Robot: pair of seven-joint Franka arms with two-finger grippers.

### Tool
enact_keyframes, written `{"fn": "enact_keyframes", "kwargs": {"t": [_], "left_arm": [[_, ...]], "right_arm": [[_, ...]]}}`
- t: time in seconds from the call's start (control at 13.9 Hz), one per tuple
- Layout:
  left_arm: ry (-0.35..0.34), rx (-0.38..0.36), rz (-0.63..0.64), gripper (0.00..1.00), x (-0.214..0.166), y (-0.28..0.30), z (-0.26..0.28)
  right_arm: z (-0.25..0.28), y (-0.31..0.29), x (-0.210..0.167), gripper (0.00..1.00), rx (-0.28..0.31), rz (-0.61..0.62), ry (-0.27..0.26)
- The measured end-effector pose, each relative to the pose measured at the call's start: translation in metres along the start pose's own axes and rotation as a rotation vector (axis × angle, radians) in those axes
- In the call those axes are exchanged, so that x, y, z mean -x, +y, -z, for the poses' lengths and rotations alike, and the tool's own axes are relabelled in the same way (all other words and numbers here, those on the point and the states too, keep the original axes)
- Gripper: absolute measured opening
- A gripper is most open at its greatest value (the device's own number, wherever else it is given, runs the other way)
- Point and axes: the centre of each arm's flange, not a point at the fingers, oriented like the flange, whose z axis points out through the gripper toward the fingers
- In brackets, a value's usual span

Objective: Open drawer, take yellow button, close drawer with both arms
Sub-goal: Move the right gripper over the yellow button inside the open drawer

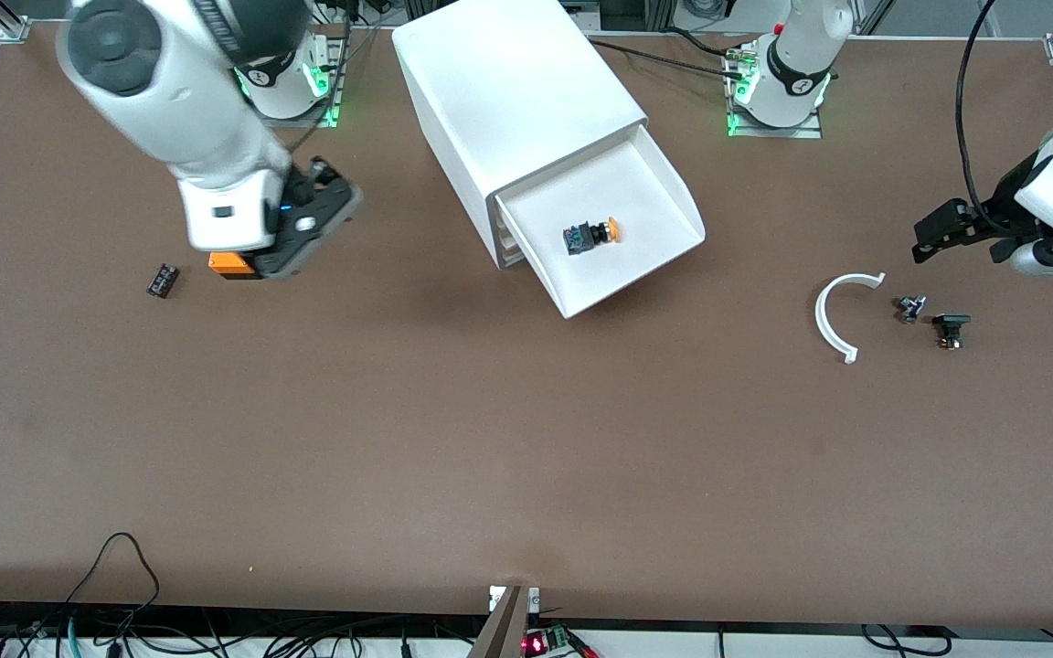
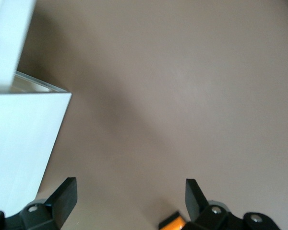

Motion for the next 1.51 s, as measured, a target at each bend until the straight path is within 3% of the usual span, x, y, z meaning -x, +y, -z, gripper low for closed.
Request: {"fn": "enact_keyframes", "kwargs": {"t": [0.36, 0.65, 0.86, 1.51], "left_arm": [[-0.002, -0.001, 0.009, 1.0, 0.003, 0.001, 0.004], [-0.002, -0.001, 0.01, 1.0, 0.004, 0.0, 0.005], [-0.003, -0.001, 0.012, 1.0, 0.004, 0.0, 0.005], [-0.002, -0.001, 0.013, 1.0, 0.004, -0.001, 0.005]], "right_arm": [[-0.029, -0.091, -0.094, 1.0, 0.038, 0.224, 0.013], [-0.036, -0.117, -0.126, 1.0, -0.016, 0.466, 0.069], [-0.041, -0.14, -0.136, 1.0, -0.021, 0.627, 0.071], [-0.084, -0.205, -0.166, 1.0, -0.024, 0.743, 0.032]]}}
